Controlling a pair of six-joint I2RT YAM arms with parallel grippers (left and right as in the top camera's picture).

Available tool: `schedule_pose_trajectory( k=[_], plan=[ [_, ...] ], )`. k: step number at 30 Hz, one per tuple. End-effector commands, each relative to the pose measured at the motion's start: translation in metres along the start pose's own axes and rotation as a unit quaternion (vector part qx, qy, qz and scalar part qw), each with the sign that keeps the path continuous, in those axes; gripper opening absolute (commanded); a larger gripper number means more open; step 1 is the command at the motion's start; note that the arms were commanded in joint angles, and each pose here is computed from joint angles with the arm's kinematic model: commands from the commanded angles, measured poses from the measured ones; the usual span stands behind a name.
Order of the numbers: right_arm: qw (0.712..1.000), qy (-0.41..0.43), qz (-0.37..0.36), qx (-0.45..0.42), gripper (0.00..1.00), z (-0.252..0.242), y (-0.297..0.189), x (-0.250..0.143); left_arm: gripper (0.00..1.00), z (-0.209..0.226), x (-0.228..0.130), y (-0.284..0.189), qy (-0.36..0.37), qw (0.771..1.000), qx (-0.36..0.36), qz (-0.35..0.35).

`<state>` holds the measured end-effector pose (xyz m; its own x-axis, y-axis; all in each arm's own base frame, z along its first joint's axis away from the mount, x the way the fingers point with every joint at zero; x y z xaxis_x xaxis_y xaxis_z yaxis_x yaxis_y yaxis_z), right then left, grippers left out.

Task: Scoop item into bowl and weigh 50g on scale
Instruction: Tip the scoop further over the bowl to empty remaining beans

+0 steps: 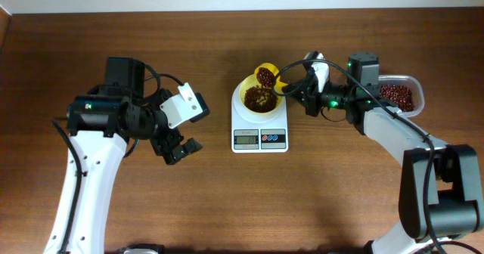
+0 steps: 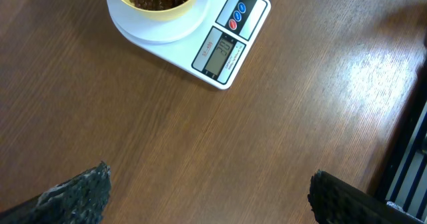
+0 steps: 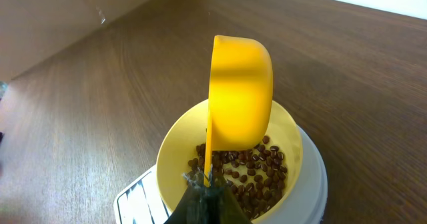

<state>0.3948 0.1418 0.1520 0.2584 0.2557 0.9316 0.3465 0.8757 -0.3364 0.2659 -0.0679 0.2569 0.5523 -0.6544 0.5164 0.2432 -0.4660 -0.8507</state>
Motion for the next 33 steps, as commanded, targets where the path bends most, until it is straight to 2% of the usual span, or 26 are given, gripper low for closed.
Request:
schedule_pose_trajectory(
  k=[1, 11, 28, 29, 33],
  plan=[
    [1.0, -0.013, -0.006, 0.013, 0.04, 0.0038, 0.0014, 0.0029, 0.99, -0.0024, 0.006, -0.0071, 0.015, 1.0, 0.003, -0.016],
    [1.0, -0.011, -0.009, 0.022, 0.04, 0.006, 0.0014, 0.0033, 0.99, -0.0024, 0.006, -0.0072, 0.015, 1.0, 0.004, -0.016],
    [1.0, -0.015, 0.015, -0.011, 0.04, 0.0065, 0.0079, 0.0045, 0.99, -0.0024, 0.006, -0.0072, 0.015, 1.0, 0.004, -0.016],
    [0.999, -0.008, 0.033, -0.03, 0.04, 0.0032, 0.0093, -0.0019, 0.98, -0.0024, 0.006, -0.0072, 0.015, 1.0, 0.004, -0.016],
    [0.999, -0.013, 0.024, -0.023, 0.04, 0.0071, 0.0107, 0.0046, 0.99, -0.0024, 0.006, -0.0072, 0.015, 1.0, 0.004, -0.016]
  ],
)
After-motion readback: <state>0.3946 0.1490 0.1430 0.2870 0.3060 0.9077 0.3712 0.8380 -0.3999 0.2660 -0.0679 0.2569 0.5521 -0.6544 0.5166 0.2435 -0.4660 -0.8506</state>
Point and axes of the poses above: each gripper's point midway between its finger pads, its own y axis out along the fingers, its own z axis along the line the jaws close on, x = y × z, the point moved 5 cm from there along -y, back along the fingers, and after that the axes turned 11 degrees about -y, right-handed, at the moved point
